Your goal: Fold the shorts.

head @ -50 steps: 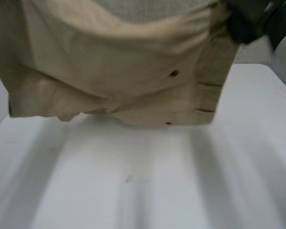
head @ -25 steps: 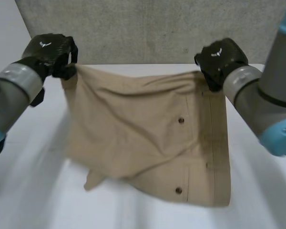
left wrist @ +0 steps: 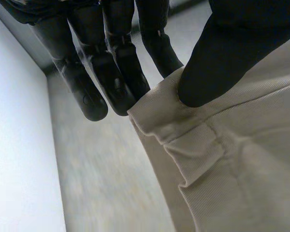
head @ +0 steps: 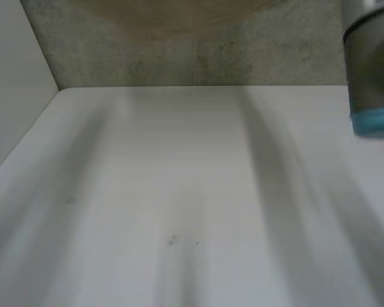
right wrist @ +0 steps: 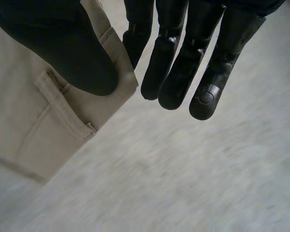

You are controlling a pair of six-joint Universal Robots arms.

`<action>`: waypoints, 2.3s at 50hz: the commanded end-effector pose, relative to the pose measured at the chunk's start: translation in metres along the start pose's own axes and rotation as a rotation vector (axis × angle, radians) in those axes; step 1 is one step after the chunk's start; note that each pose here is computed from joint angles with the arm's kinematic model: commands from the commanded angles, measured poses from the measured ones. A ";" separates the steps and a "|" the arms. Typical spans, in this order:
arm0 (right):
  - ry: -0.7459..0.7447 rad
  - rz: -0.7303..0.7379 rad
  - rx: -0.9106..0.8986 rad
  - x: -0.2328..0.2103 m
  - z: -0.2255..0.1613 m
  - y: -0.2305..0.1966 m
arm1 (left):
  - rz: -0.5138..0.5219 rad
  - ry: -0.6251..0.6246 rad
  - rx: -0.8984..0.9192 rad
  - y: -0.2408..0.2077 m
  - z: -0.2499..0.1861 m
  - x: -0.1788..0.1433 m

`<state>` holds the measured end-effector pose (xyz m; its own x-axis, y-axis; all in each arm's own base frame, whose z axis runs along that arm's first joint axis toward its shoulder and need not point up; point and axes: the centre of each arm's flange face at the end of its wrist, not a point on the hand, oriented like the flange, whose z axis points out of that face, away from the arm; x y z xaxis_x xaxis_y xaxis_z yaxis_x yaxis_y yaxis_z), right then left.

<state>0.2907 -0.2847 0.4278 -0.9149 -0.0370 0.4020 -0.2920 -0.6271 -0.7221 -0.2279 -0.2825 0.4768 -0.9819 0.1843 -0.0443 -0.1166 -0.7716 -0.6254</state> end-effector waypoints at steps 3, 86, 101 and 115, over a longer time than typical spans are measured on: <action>-0.264 -0.037 -0.298 -0.053 -0.054 0.086 | 0.030 0.077 -0.462 0.095 -0.125 0.003; -0.397 -0.476 -0.493 -0.119 -0.098 0.223 | 0.242 0.534 -0.622 0.296 -0.141 0.079; -0.292 -0.518 -0.399 -0.142 -0.091 0.263 | 0.250 0.520 -0.473 0.339 -0.156 0.092; -0.105 -0.153 -0.349 -0.062 -0.056 0.163 | 0.259 0.415 -0.370 0.245 -0.117 0.085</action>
<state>0.3024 -0.3669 0.2013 -0.7184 -0.0059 0.6956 -0.6576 -0.3204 -0.6819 -0.3359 -0.4140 0.1844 -0.7910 0.3324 -0.5137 0.2543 -0.5849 -0.7702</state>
